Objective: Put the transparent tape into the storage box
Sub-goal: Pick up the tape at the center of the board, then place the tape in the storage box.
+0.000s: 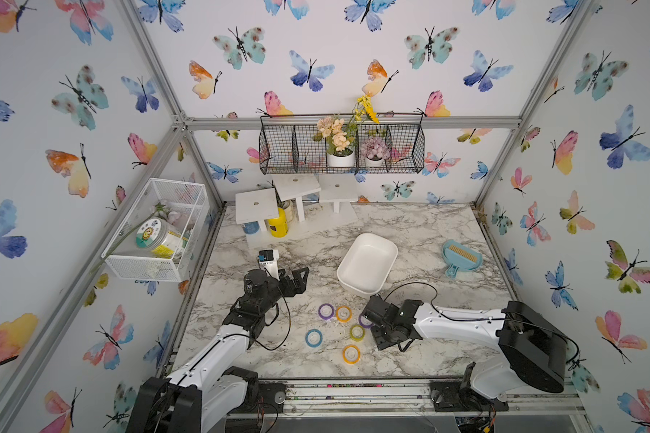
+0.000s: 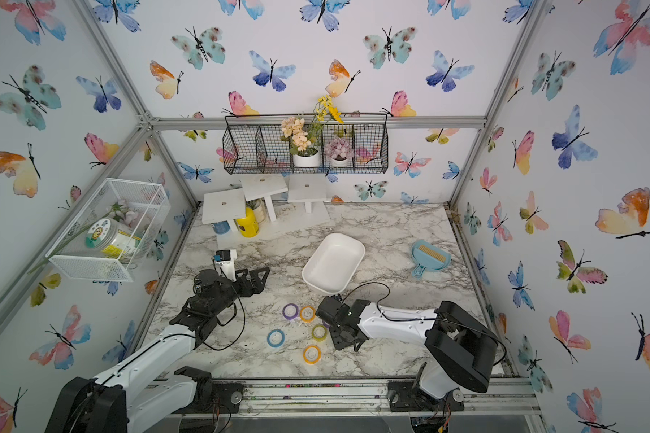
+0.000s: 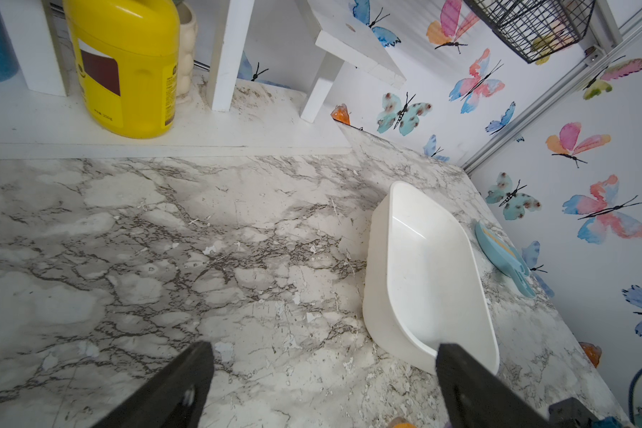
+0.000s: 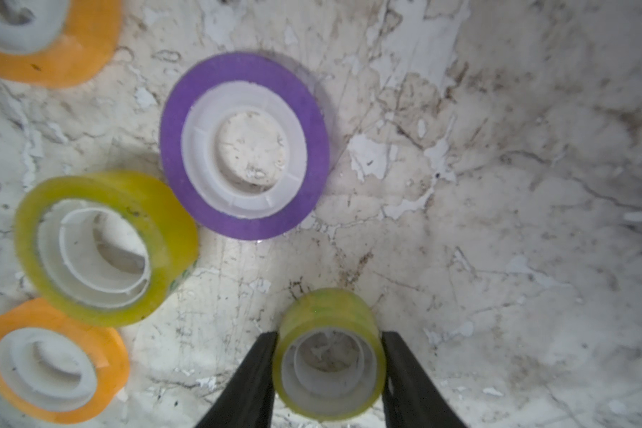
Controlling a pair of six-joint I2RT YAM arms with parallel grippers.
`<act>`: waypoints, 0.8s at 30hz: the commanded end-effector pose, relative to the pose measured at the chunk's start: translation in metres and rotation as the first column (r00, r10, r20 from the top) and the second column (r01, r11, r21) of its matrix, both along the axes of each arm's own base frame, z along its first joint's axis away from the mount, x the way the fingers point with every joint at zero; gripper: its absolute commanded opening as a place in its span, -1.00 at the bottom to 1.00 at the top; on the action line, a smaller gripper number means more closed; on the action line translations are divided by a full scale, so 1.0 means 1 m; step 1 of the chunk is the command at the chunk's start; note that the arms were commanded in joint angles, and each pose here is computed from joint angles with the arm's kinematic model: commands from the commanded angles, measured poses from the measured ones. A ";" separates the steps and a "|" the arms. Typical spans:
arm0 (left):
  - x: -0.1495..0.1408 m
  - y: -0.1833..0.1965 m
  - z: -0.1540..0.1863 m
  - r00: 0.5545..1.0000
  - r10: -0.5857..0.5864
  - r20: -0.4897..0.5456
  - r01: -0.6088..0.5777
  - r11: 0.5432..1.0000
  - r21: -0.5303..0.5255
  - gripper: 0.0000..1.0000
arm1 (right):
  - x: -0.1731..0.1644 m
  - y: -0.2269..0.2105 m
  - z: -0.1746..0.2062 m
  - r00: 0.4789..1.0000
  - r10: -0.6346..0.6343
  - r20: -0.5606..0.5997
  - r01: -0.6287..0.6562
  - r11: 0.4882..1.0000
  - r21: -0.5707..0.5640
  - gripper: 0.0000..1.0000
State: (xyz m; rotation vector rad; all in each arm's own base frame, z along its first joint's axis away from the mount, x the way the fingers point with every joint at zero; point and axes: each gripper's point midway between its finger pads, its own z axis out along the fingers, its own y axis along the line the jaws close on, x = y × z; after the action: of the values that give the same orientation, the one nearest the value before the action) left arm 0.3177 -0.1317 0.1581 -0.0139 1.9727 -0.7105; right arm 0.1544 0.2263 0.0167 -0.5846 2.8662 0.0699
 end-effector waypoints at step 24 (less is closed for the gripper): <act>0.005 0.002 0.001 1.000 0.017 0.002 -0.017 1.000 0.013 0.97 | 0.169 0.022 0.129 0.961 -0.032 0.273 -0.002 0.992 0.123 -0.15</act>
State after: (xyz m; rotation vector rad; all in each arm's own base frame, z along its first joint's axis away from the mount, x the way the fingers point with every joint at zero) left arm 0.3183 -0.1319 0.1532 -0.0171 1.9882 -0.7084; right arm 0.3028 0.2429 0.1496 -0.4305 2.5875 0.1600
